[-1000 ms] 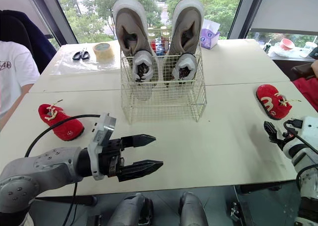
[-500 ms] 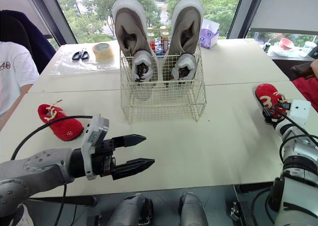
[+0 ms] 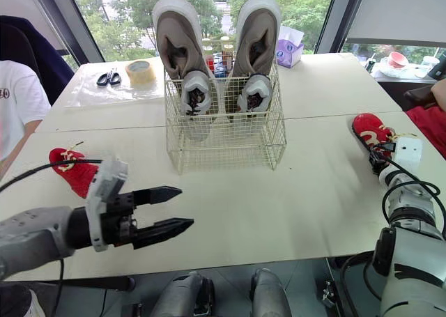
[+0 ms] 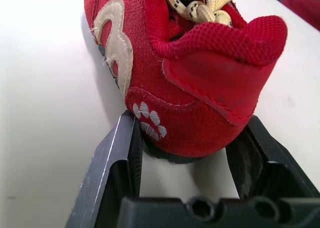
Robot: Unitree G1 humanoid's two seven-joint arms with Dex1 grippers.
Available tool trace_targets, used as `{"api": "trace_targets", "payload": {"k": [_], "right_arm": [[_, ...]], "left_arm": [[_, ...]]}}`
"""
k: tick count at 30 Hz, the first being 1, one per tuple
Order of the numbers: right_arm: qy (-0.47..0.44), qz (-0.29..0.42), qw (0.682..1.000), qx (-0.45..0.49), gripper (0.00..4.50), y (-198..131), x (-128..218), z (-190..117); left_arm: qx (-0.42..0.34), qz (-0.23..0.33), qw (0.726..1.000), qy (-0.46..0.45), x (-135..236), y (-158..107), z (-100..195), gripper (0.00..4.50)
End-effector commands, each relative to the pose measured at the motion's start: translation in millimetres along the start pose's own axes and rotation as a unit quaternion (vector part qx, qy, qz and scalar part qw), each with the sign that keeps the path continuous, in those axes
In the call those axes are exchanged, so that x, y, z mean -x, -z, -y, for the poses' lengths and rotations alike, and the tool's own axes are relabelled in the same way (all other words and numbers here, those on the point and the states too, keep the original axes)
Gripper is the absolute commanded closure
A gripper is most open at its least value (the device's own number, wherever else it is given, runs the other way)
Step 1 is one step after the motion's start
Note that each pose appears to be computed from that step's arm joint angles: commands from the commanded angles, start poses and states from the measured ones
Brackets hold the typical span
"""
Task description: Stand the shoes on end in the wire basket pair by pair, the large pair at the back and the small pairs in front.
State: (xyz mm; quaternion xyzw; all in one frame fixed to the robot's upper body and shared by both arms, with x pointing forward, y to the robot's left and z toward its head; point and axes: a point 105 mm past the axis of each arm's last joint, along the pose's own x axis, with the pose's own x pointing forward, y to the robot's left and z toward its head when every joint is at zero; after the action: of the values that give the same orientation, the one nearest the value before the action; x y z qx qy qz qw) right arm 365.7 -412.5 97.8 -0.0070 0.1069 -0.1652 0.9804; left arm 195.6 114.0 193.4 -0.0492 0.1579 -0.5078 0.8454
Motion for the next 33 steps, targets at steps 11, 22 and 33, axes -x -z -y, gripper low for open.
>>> {"api": "trace_targets", "payload": {"k": [11,22,33], "right_arm": [[0.023,0.334,0.942,-0.039,2.62,-155.6,32.7,-14.0],[-0.26,0.56,0.774,0.141,2.62,-327.9,177.2,-140.1],[-0.419,0.543,0.643,0.342,2.62,-306.3,209.4,-224.2]], "left_arm": [[-0.009,0.127,0.992,0.023,53.3,-96.8,-37.1,0.0],[0.048,0.31,0.945,0.096,63.2,-198.9,-66.7,0.0],[-0.04,0.255,0.948,0.185,50.4,-222.4,-38.5,0.0]]}}
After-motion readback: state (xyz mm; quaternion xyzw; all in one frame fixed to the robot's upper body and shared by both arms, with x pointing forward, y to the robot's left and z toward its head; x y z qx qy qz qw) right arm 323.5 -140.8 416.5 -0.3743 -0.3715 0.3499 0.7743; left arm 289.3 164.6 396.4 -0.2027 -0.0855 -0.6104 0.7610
